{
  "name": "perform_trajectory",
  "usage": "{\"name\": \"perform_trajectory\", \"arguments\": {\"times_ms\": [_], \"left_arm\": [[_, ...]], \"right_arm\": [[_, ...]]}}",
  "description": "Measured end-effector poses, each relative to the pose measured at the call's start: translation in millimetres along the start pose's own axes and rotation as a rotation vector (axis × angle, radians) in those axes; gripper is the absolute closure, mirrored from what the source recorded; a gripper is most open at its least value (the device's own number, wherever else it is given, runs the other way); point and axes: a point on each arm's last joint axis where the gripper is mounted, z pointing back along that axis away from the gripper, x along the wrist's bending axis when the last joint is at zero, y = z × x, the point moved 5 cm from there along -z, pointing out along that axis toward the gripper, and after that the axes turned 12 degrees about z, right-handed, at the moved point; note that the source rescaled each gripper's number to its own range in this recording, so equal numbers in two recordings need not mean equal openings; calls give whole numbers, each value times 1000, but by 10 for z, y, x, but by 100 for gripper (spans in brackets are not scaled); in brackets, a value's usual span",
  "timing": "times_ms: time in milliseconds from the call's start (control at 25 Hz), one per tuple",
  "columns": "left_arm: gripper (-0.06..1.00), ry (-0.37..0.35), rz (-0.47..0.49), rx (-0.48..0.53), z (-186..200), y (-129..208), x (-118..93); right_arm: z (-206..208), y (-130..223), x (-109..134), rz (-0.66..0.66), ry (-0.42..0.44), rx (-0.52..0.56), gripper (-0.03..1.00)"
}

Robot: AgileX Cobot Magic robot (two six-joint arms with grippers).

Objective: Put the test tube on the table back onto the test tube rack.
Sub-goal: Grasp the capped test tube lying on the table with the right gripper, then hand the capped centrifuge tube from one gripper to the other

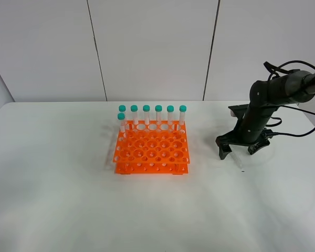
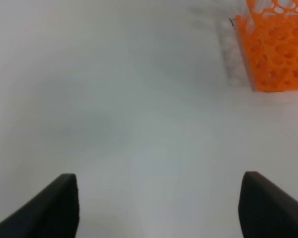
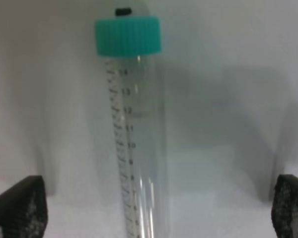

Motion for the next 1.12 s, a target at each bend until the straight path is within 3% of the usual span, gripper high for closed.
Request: {"name": "perform_trajectory", "arguments": {"times_ms": [400,600,680,800,960,1120], "left_arm": [[-2,0,0,0,0,0,0],[-2,0,0,0,0,0,0],[-2,0,0,0,0,0,0],[-2,0,0,0,0,0,0],[-2,0,0,0,0,0,0],[-2,0,0,0,0,0,0]], "right_arm": [[-43,-14,-5,0,-1,7,-2],[-48,33,7,0,-10,41,11],[-50,48,11,0,-13,54,22],[-49,49,12,0,-14,55,47],[-56,47,11,-2,-13,54,97],[-53,41,5,0,-10,52,95]]}}
